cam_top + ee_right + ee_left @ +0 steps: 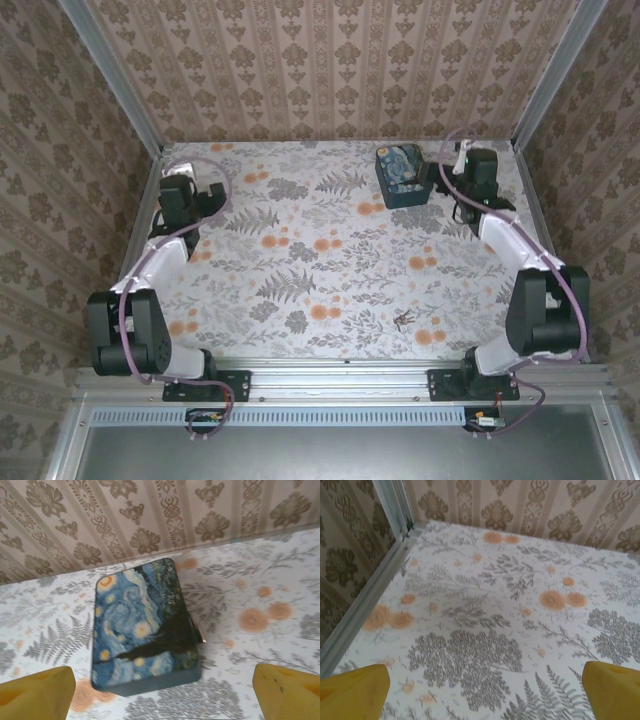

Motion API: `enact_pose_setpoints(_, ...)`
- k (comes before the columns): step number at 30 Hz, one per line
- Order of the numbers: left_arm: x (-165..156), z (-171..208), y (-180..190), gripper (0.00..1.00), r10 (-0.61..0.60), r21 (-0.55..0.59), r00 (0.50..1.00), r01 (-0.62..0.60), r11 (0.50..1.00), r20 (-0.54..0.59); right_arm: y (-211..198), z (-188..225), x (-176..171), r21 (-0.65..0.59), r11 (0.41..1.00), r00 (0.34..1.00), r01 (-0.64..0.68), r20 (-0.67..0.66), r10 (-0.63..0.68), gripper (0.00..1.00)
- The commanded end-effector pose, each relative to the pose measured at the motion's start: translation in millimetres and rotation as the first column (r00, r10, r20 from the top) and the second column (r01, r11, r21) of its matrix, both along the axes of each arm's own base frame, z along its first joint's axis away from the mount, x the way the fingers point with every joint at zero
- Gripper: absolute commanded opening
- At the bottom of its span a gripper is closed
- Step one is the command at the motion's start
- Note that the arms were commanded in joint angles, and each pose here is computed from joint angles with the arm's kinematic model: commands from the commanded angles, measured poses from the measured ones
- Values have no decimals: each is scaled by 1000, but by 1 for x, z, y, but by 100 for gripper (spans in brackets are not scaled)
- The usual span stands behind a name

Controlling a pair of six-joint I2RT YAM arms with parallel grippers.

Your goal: Unlock the padlock with the key

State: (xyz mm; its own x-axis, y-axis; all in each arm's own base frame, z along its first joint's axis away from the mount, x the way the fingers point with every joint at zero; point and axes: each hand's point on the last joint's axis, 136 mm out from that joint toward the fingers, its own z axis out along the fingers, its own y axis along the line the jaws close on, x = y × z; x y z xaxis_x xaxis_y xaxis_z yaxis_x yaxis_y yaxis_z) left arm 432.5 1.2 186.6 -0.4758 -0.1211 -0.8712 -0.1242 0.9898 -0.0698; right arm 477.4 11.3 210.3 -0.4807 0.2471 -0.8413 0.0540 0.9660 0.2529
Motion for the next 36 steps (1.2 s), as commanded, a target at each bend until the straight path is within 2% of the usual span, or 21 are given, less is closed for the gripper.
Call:
enact_pose_setpoints(1, -32, -31, -29, 100, -9, -11, 979, 7, 1000, -204, 15, -44, -3, 141, 990, 975, 15, -221, 17, 91)
enact_pose_setpoints(4, -45, -30, -60, 100, -86, -50, 971, 77, 996, -223, 13, -56, 17, 149, 988, 960, 42, -281, 1, 90)
enact_pose_setpoints(8, -63, -23, -93, 100, -176, -30, 957, 173, 984, -231, 7, -78, 39, 128, 989, 944, 77, -330, -30, 89)
enact_pose_setpoints(14, -82, -19, -122, 100, -268, -25, 934, 270, 963, -235, 2, -108, 66, 97, 992, 926, 77, -376, -35, 90)
enact_pose_setpoints(18, -88, -16, -128, 100, -291, -22, 930, 294, 956, -222, 5, -109, 78, 101, 994, 919, 47, -394, -3, 85)
enact_pose_setpoints(23, -89, -8, -125, 100, -287, 1, 937, 293, 956, -200, 30, -115, 80, 209, 977, 902, -38, -413, 123, 67)
enact_pose_setpoints(25, -88, -4, -124, 100, -288, 9, 938, 295, 955, -194, 40, -120, 77, 238, 970, 891, -56, -425, 156, 63)
enact_pose_setpoints(33, -87, 8, -123, 100, -301, 36, 938, 311, 950, -170, 68, -136, 64, 213, 972, 864, -99, -465, 190, 58)
enact_pose_setpoints(36, -89, 8, -122, 100, -301, 39, 939, 311, 950, -167, 78, -148, 59, 186, 976, 851, -109, -490, 189, 51)
